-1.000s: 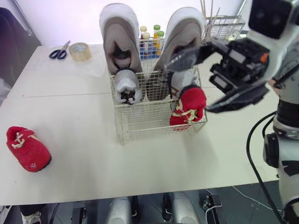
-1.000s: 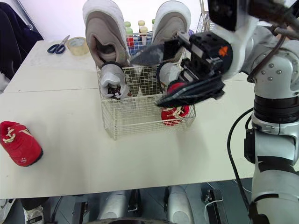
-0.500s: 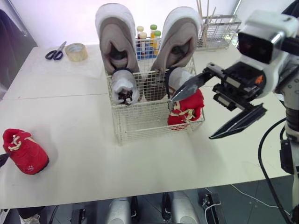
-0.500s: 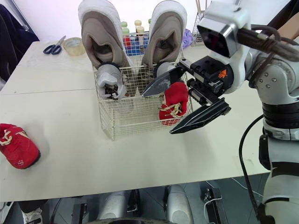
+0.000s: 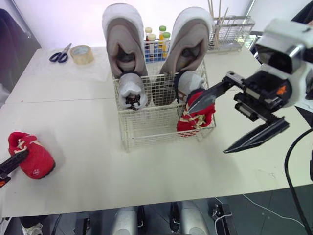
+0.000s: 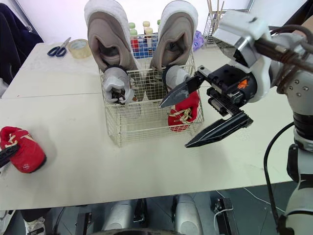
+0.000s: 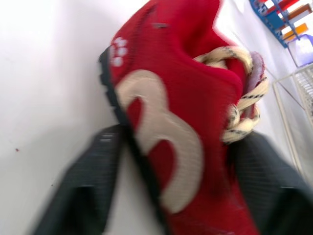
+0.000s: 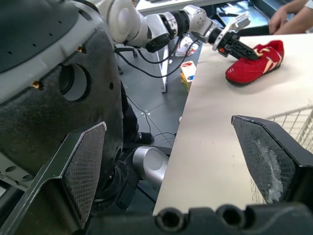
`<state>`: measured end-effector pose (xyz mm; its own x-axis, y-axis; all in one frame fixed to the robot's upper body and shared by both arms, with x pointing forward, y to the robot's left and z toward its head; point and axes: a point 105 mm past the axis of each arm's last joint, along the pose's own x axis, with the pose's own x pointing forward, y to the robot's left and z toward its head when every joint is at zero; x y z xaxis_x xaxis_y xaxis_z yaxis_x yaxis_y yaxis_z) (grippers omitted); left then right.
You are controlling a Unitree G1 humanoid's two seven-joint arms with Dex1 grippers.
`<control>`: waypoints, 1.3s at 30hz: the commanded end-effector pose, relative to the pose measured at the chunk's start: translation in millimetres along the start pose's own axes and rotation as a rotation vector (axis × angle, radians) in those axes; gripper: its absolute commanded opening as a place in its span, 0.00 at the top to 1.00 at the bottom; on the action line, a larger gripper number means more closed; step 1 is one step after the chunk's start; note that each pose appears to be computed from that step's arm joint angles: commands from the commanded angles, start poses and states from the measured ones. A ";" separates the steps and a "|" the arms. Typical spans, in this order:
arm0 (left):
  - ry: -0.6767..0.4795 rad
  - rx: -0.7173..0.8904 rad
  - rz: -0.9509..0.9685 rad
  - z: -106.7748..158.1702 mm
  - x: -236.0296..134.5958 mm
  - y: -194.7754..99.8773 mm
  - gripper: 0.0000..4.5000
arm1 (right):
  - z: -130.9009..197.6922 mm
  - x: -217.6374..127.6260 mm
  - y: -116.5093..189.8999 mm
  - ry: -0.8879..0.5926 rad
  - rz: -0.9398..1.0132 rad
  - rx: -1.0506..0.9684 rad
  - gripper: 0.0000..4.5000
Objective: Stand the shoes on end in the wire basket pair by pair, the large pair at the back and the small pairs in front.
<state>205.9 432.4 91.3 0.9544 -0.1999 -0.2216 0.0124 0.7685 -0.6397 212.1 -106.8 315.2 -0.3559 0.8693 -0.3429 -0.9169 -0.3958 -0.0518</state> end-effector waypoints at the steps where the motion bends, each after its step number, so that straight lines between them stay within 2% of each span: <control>1: -0.008 0.015 -0.015 3.6 0.1 -2.4 0.72 | 4.2 -2.6 2.8 0.015 -0.045 -0.041 0.00; 4: -0.032 0.026 -0.008 6.6 -0.6 -2.5 0.98 | 2.0 -2.3 0.3 0.009 -0.062 -0.037 0.00; 8: -0.119 0.081 -0.037 26.2 -8.0 -16.6 1.00 | -2.4 -3.9 -5.1 -0.008 -0.104 -0.027 0.00; 11: -0.200 0.165 -0.095 45.3 -12.7 -42.8 1.00 | -4.3 -7.3 -9.1 -0.022 -0.149 -0.021 0.00; 13: -0.293 0.320 -0.183 70.0 -7.1 -98.0 1.00 | -2.7 -15.0 -15.6 -0.056 -0.218 -0.012 0.00; 16: -0.413 0.485 -0.261 84.9 0.7 -170.6 1.00 | -2.2 -22.5 -23.0 -0.084 -0.286 -0.004 0.00; 18: -0.543 0.575 -0.383 88.1 3.3 -232.2 1.00 | -2.0 -30.1 -30.4 -0.091 -0.328 -0.015 0.00; 21: -0.658 0.671 -0.434 86.2 6.1 -287.0 1.00 | 0.8 -38.9 -39.5 -0.101 -0.359 -0.039 0.00; 25: -0.739 0.810 -0.536 78.0 14.5 -357.2 1.00 | -0.2 -45.8 -51.7 -0.095 -0.381 -0.070 0.00; 28: -0.803 0.893 -0.598 71.2 19.7 -394.9 1.00 | 0.2 -52.9 -59.1 -0.106 -0.408 -0.085 0.00; 30: -0.839 0.951 -0.626 62.0 25.9 -412.0 1.00 | -1.0 -58.4 -61.3 -0.103 -0.431 -0.086 0.00; 33: -0.867 0.995 -0.666 46.3 38.0 -422.6 1.00 | -3.2 -66.6 -61.0 -0.098 -0.478 -0.071 0.00; 39: -0.865 0.975 -0.709 20.6 56.2 -416.9 1.00 | -8.2 -85.4 -48.1 -0.096 -0.584 -0.005 0.00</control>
<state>270.8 115.6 352.3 0.5908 -0.5538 0.5868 0.4288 0.8315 0.3531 297.4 -160.2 325.1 0.1723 0.9658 -0.1936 -0.9764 0.1415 -0.1630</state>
